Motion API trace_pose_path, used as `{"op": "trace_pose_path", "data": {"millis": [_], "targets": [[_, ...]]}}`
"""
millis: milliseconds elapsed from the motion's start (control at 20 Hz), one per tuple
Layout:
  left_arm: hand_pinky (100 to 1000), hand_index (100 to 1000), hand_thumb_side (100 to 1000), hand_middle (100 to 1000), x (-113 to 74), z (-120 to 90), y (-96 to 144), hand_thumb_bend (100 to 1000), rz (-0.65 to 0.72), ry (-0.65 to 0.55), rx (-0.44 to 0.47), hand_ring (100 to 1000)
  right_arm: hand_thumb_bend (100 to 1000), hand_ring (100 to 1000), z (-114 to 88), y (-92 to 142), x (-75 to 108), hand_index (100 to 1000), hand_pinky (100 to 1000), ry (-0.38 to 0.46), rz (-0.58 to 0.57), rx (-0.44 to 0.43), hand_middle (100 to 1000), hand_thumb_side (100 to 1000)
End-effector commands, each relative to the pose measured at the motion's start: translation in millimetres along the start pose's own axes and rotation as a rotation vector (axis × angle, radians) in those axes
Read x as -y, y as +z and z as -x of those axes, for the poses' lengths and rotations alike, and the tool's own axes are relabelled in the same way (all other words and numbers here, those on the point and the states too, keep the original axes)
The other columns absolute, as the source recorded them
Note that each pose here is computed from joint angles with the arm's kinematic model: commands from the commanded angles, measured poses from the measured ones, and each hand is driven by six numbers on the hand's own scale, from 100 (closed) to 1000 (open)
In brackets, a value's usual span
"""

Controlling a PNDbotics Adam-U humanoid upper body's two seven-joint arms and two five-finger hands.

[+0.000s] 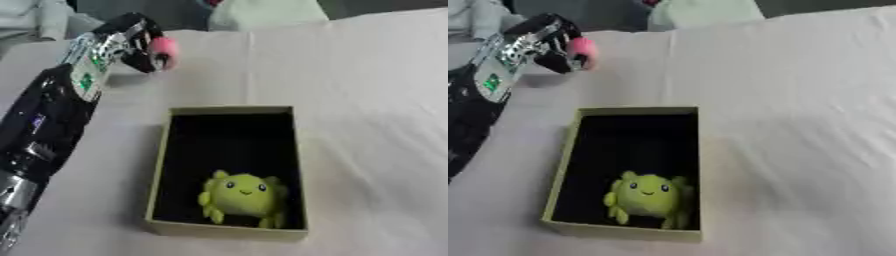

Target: Pick up objects on the table and place them in the box.

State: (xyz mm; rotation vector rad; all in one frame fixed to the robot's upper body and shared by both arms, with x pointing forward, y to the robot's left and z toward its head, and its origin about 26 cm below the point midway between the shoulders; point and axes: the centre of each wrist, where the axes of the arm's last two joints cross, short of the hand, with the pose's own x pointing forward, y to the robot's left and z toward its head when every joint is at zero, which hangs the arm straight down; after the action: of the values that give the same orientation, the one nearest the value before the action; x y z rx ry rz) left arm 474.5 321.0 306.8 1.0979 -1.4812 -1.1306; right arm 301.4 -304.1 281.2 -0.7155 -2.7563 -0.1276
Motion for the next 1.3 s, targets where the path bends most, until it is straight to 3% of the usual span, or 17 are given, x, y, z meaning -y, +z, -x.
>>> {"op": "trace_pose_path", "data": {"millis": [50,550,900,1150,1300], "targets": [[578,701,100,622,-23.1,-1.2,7.7,210,-0.046,-0.053,0.031,599,271,722,-5.0,-6.5,3.9,782,786,0.003,0.004,0.025,661,1000],[559,684,100,623,-30.6,-22.7,16.4,188,-0.035,-0.132,0.12,598,249,723,-4.2,-5.3,4.7,782,784,-0.003,0.016,0.019,667,1000],[561,694,100,647,-17.4,-58.4,28.7,175,-0.001,-0.279,0.335,612,244,722,-0.2,3.6,9.0,782,783,0.019,0.02,-0.017,668,1000],[551,683,100,642,-25.7,-69.9,45.1,165,-0.02,-0.327,0.394,607,242,722,-0.1,4.1,8.8,781,782,0.018,0.022,-0.019,669,1000],[552,686,100,643,-9.6,-99.1,50.2,165,-0.028,-0.309,0.531,608,243,722,1.2,7.9,9.0,781,782,0.021,0.021,-0.036,669,1000]]}}
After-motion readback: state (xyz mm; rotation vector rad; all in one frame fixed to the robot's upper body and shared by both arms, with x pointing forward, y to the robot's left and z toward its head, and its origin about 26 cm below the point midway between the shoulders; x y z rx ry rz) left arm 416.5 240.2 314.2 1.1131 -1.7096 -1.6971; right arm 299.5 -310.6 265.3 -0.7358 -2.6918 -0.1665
